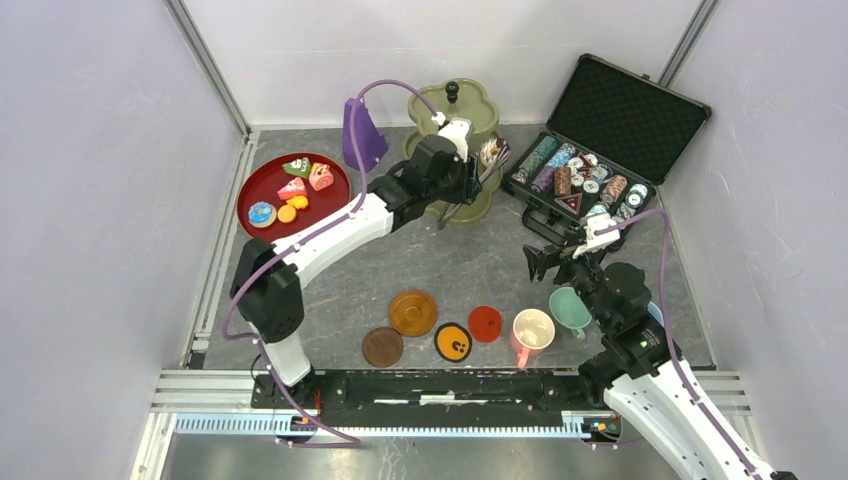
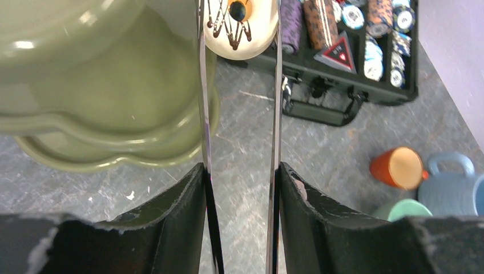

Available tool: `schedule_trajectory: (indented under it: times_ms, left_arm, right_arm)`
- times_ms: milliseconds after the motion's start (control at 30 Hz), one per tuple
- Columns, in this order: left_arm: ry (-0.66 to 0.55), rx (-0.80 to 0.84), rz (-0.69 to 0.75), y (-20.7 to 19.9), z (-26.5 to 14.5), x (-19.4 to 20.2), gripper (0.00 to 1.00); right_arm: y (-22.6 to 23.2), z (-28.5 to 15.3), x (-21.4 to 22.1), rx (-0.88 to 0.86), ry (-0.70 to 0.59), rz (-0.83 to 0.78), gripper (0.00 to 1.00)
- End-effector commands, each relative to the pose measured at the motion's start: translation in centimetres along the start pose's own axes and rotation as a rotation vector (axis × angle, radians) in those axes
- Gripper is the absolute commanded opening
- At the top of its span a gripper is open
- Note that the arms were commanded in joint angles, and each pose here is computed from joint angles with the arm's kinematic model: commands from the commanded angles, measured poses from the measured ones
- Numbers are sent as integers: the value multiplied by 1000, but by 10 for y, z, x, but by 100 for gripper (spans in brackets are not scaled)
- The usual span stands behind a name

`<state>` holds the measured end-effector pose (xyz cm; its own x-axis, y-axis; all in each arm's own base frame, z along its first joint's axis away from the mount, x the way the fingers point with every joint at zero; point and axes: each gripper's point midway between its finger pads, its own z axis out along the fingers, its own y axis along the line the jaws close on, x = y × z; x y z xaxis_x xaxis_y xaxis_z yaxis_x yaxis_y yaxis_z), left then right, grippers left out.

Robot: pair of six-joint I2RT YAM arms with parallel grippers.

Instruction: Serve the afternoon tea

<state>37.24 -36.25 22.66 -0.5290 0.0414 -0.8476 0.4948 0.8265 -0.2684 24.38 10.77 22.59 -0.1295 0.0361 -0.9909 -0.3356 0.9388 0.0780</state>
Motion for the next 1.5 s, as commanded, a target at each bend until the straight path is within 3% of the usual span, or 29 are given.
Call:
schedule_trajectory:
  times_ms: [0, 733, 933, 1067, 1467]
  left_arm:
    - [-127, -61, -50, -1, 13, -44, 45]
    - [-60, -252, -39, 27, 57, -38, 51]
    - [-61, -250, -42, 26, 55, -40, 54]
    - [-57, -246, -41, 25, 53, -43, 62]
    - [-77, -211, -50, 16, 29, -58, 67]
  right_arm:
    - [-5, -6, -26, 27, -60, -11, 98]
    - [-10, -9, -22, 47, -50, -18, 98]
    - [-9, -9, -20, 45, -46, -16, 98]
    - [-8, -9, -20, 41, -47, -11, 98]
    - [-5, -9, -19, 23, -52, -1, 98]
